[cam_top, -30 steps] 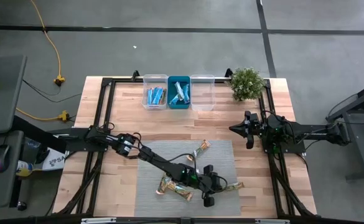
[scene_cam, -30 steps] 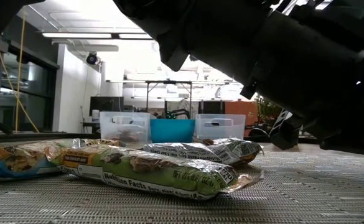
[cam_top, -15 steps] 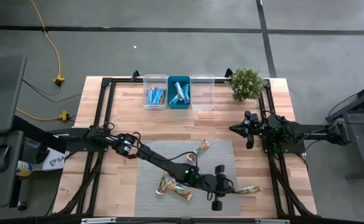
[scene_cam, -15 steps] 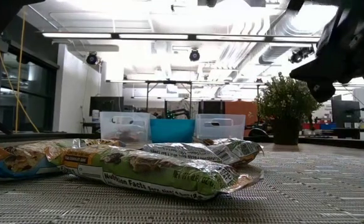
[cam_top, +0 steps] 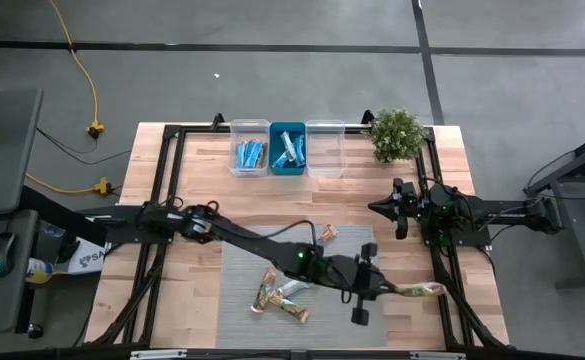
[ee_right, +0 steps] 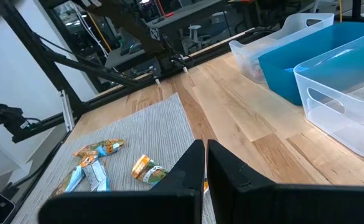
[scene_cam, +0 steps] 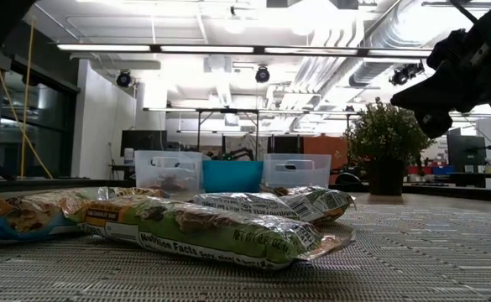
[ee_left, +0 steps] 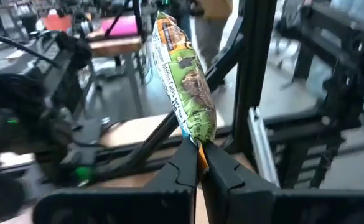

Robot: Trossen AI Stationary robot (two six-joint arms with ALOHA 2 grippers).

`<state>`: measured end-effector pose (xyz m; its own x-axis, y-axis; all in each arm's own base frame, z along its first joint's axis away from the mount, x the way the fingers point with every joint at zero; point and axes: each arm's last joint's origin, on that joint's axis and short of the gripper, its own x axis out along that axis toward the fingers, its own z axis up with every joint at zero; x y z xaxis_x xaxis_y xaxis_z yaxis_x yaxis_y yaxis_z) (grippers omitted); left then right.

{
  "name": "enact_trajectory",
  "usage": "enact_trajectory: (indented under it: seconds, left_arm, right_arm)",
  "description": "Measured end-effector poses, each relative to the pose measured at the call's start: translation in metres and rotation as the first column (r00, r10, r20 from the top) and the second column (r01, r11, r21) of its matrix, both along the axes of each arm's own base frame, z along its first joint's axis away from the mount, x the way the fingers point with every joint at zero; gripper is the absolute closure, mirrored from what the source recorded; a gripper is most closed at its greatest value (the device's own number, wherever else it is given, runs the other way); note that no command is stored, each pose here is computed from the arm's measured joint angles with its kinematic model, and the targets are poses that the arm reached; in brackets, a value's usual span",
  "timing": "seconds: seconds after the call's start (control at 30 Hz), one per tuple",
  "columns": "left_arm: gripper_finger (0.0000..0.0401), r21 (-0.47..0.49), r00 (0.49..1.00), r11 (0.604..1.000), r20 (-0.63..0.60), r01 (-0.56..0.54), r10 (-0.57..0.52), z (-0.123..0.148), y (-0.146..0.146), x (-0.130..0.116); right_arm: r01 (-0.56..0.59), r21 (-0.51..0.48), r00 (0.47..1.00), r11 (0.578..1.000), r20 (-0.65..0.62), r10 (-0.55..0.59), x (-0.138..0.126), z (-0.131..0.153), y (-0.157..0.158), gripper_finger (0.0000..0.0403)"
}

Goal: Pick and place Granola Bars by type
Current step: Put the yellow granola bar into the right transparent bin

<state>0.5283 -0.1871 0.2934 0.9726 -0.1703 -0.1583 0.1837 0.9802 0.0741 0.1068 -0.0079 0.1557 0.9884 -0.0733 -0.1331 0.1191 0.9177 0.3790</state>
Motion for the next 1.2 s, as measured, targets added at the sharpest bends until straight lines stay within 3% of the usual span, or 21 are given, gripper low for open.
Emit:
enact_trajectory:
  seconds: [0.23, 0.43, 0.6, 0.87, 1.13, 1.2]
  left_arm:
    - [0.0401, 0.214, 0.985, 0.97, -0.098, -0.119, 0.142, 0.058, 0.027, -0.038]
    - [0.0401, 0.448, 0.925, 0.871, -0.206, -0.202, 0.32, 0.086, 0.056, -0.072]
    - [0.0401, 0.55, 0.91, 0.816, -0.224, -0.178, 0.349, 0.103, 0.088, -0.084]
    - [0.0401, 0.702, 0.833, 0.71, -0.354, -0.064, 0.425, 0.099, 0.15, -0.092]
    - [0.0401, 0.782, 0.743, 0.622, -0.398, -0.032, 0.538, 0.096, 0.228, -0.097]
    - [0.0401, 0.788, 0.731, 0.615, -0.406, -0.023, 0.548, 0.096, 0.248, -0.099]
  right_arm:
    - [0.0, 0.001, 1.0, 1.0, -0.005, 0.0, 0.0, 0.0, 0.0, 0.0402]
    - [0.0, 0.001, 1.0, 1.0, -0.007, 0.0, 0.0, -0.001, 0.0, 0.0402]
    - [-0.001, 0.001, 1.0, 1.0, -0.007, 0.001, 0.0, -0.001, 0.0, 0.0402]
    - [0.0, 0.001, 1.0, 1.0, -0.006, 0.0, 0.0, -0.001, 0.0, 0.0402]
    - [0.0, 0.001, 1.0, 1.0, -0.007, 0.0, 0.0, -0.001, 0.0, 0.0402]
    - [0.0, 0.001, 1.0, 1.0, -0.007, 0.0, 0.0, -0.001, 0.0, 0.0402]
